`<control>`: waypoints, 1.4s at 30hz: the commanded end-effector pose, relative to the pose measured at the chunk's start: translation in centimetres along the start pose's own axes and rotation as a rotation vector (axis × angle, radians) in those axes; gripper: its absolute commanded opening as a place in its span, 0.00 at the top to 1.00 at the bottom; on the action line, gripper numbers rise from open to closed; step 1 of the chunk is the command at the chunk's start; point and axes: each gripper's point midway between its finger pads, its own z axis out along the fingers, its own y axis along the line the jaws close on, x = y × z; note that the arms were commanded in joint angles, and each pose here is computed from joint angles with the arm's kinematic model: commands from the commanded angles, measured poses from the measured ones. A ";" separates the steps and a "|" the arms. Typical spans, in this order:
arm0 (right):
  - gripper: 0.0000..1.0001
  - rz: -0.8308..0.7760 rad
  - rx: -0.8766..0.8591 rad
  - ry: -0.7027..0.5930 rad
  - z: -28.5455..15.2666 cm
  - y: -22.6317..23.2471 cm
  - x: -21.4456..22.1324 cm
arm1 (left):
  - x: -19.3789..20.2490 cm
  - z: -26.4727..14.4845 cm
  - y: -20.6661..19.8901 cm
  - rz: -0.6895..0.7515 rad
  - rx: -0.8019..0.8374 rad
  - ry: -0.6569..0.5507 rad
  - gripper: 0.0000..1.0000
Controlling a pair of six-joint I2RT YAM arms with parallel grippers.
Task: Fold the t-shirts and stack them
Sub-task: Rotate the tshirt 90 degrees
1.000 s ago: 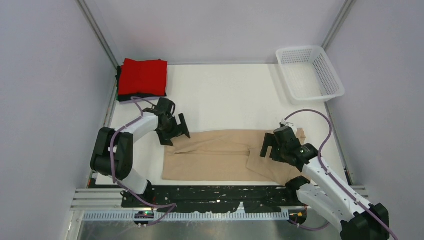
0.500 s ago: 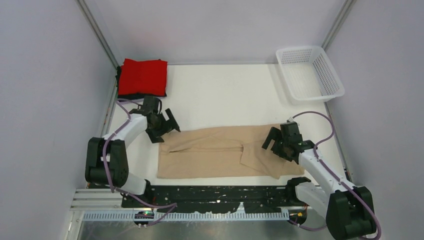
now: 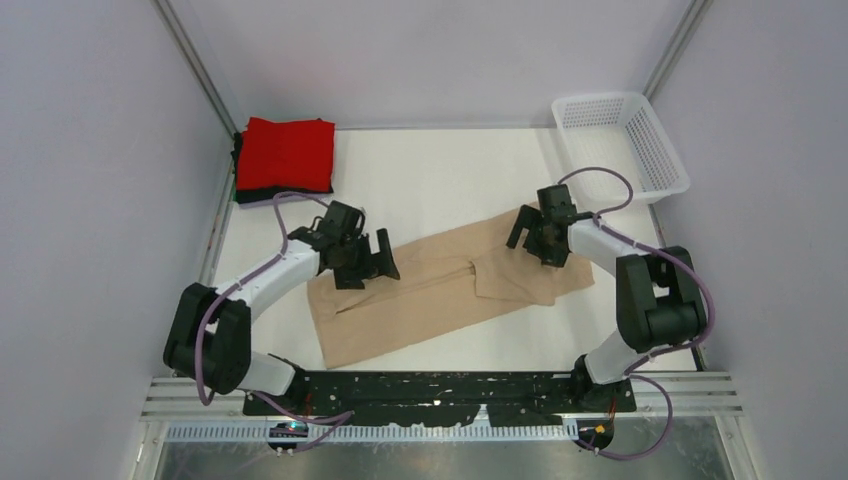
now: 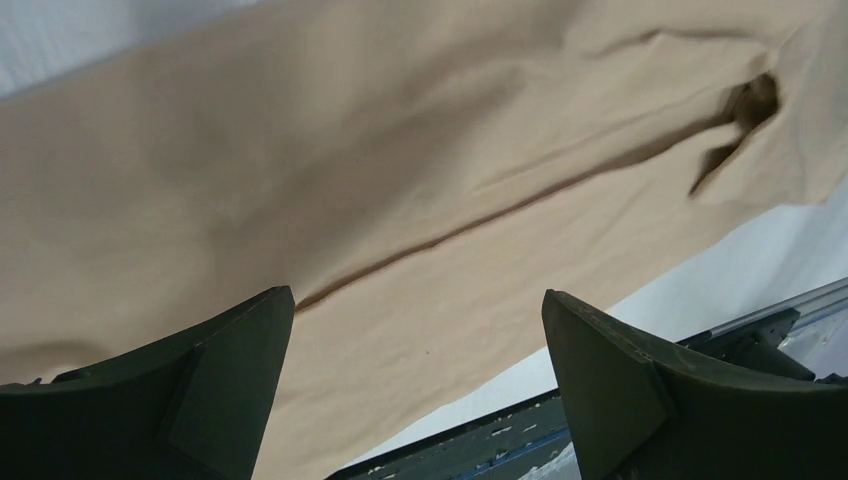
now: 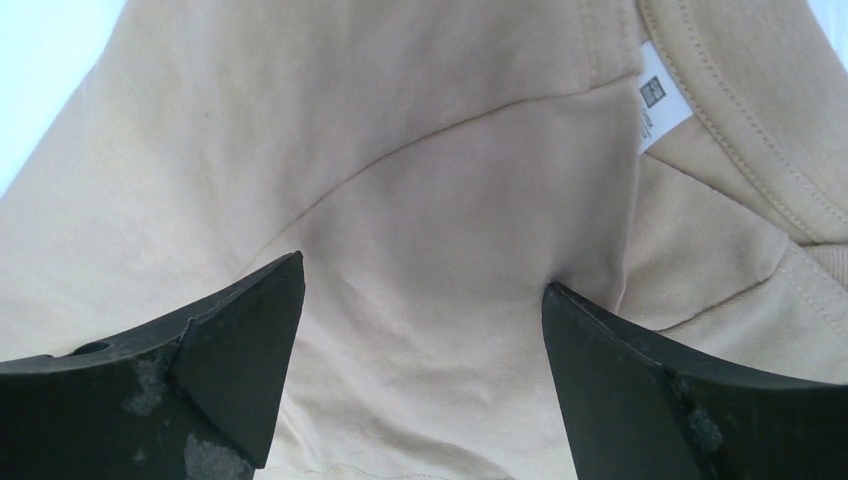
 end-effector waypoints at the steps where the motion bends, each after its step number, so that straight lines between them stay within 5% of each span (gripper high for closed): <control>1: 0.05 -0.019 -0.033 0.034 3.2 2.5 -2.3 | 3.3 2.3 0.4 0.031 0.037 0.131 0.00; 8: 0.05 -0.038 -0.083 0.078 4.7 6.0 -5.4 | 9.5 3.5 3.0 0.072 -0.017 0.278 0.00; 13: 0.05 -0.055 -0.161 0.117 6.7 10.5 -6.7 | 13.0 3.3 1.2 0.097 0.059 0.369 0.00; 22: 0.05 -0.009 -0.309 0.084 12.6 20.1 -11.1 | 12.4 3.9 -8.1 0.215 0.252 0.290 0.00; 30: 0.04 0.067 -0.519 -0.077 14.9 27.6 -17.2 | 12.3 4.8 -13.9 0.249 0.302 0.245 0.00; 42: 0.05 -0.138 -0.592 -0.368 10.6 30.0 -24.4 | 17.3 4.0 -5.9 0.303 0.123 0.338 0.00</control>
